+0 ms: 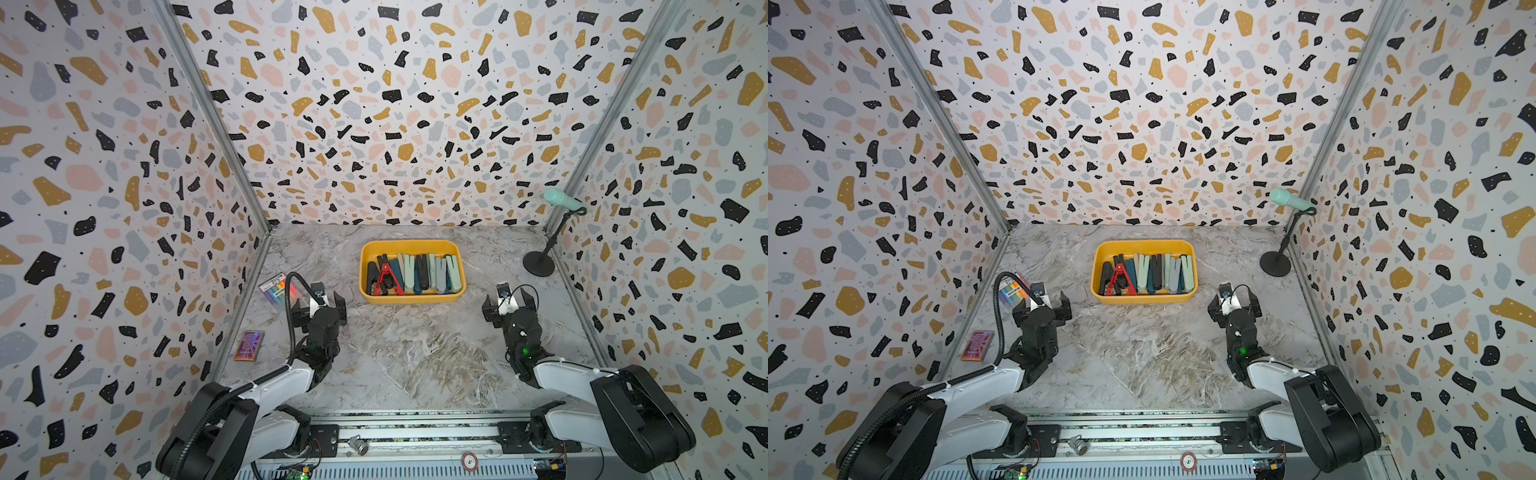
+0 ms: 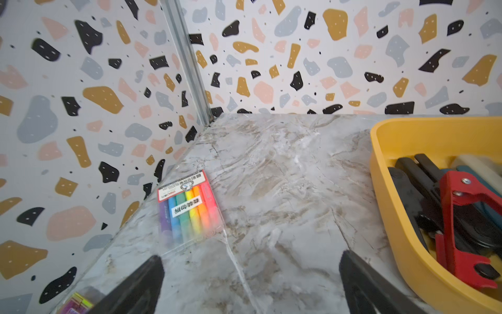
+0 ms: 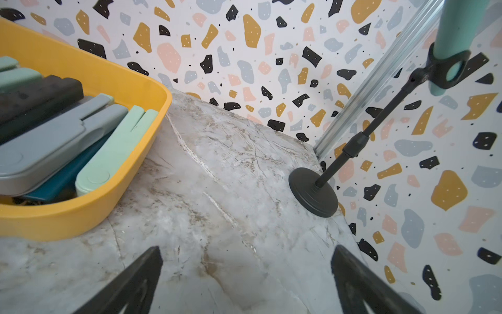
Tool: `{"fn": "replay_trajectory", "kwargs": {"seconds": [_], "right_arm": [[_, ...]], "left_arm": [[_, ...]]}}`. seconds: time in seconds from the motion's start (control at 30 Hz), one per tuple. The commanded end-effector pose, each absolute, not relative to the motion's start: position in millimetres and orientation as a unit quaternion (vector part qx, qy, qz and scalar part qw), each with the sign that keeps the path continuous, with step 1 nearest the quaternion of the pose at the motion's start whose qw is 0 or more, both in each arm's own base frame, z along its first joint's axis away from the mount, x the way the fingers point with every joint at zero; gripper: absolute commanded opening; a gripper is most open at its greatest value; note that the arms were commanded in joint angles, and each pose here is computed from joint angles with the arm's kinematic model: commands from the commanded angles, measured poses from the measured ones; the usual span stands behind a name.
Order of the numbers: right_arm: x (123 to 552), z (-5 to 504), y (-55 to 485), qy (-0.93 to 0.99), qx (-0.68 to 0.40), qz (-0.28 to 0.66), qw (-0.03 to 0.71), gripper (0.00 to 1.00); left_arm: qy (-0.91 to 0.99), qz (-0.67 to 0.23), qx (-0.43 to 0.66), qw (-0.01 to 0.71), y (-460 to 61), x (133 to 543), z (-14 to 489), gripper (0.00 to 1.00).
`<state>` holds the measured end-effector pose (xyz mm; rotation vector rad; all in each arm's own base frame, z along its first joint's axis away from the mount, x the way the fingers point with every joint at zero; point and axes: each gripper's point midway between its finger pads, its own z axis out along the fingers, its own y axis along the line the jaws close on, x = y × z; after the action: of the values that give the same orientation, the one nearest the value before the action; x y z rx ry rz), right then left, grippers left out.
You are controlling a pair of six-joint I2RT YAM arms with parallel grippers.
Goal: Put the pruning pliers into the storage box
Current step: Reset both arms
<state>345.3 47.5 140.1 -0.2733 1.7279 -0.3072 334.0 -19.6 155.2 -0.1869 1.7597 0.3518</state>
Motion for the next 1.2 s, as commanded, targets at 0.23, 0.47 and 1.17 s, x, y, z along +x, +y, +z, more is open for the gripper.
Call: {"fn": "replay_trajectory", "kwargs": {"seconds": [0.23, 0.47, 1.17], "right_arm": [[345.1, 151.1, 17.0, 0.727, -0.041, 0.009, 0.685, 0.99], [371.5, 122.4, 26.1, 0.756, -0.061, -0.002, 0.651, 0.99], [371.2, 120.3, 27.2, 0.761, -0.061, -0.001, 0.645, 0.99]], "left_arm": [[0.698, 0.184, -0.146, 0.677, 6.6, 319.7, 191.6, 0.99], [0.692, 0.193, -0.16, 0.677, 16.1, 307.2, 189.1, 0.99], [0.667, 0.177, -0.141, 0.71, 30.1, 291.8, 155.2, 1.0]]}}
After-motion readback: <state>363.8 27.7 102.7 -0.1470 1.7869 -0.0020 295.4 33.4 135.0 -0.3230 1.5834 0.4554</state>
